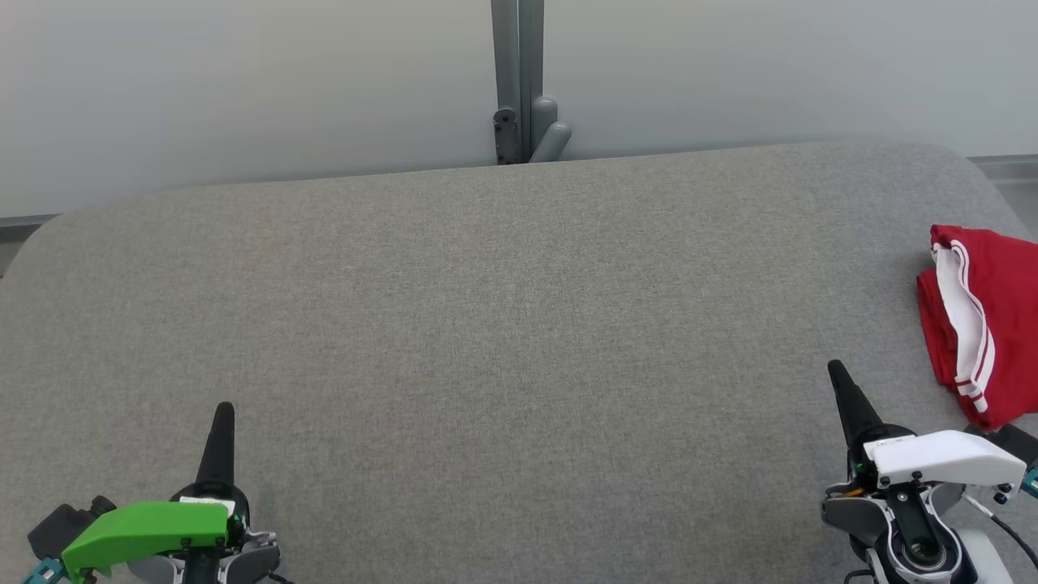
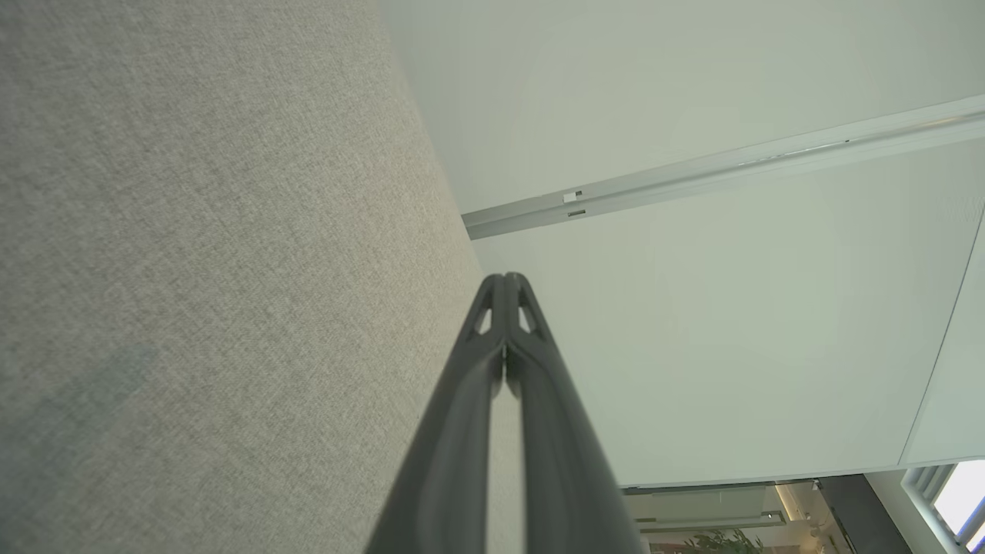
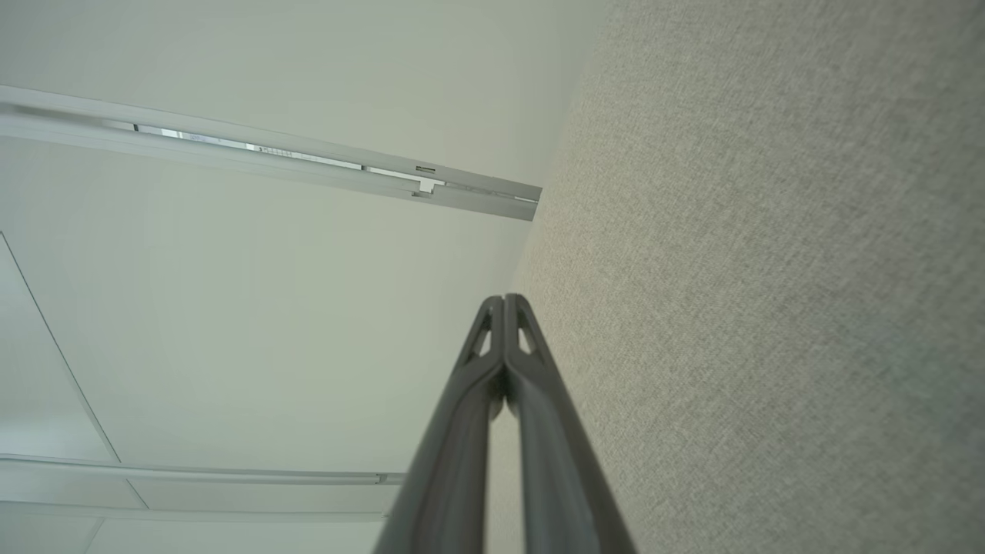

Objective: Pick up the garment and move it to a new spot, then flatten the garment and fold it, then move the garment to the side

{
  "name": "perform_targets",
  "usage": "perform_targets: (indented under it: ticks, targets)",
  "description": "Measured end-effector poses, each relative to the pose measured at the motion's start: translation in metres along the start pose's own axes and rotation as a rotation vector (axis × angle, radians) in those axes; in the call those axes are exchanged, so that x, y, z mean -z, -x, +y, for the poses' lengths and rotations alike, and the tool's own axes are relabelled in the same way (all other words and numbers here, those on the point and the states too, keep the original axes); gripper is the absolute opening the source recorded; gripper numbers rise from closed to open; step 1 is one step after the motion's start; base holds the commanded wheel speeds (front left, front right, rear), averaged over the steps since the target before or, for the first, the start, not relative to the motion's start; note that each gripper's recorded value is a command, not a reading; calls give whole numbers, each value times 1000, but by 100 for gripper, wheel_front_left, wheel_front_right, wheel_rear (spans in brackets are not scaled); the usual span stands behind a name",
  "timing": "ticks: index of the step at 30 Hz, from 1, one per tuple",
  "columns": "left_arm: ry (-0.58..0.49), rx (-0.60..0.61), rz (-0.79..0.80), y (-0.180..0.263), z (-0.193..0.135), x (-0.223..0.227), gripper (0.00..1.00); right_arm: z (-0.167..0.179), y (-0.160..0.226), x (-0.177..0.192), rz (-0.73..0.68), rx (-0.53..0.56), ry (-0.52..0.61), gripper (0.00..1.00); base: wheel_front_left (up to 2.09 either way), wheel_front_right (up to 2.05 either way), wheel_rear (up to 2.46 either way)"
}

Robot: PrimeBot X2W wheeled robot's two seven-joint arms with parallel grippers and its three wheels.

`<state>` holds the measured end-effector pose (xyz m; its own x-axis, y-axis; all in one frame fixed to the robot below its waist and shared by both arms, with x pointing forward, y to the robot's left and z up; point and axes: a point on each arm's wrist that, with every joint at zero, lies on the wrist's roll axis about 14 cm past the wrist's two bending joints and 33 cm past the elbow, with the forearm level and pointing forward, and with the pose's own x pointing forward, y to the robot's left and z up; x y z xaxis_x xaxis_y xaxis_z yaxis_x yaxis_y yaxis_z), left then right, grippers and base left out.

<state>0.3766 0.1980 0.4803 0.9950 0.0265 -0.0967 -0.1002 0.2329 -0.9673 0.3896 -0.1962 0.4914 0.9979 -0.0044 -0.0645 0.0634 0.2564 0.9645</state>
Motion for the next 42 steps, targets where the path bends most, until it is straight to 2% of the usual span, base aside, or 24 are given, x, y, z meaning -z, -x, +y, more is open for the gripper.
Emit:
perform_targets:
  ticks: [35, 42]
  targets:
    - [242, 84, 19, -7, -23, -3, 0, 14, 1, -9, -1, -64, -263, 0, 0, 0, 0]
    - [243, 86, 18, -7, -23, -4, 0, 14, 1, -9, -1, -64, -263, 0, 0, 0, 0]
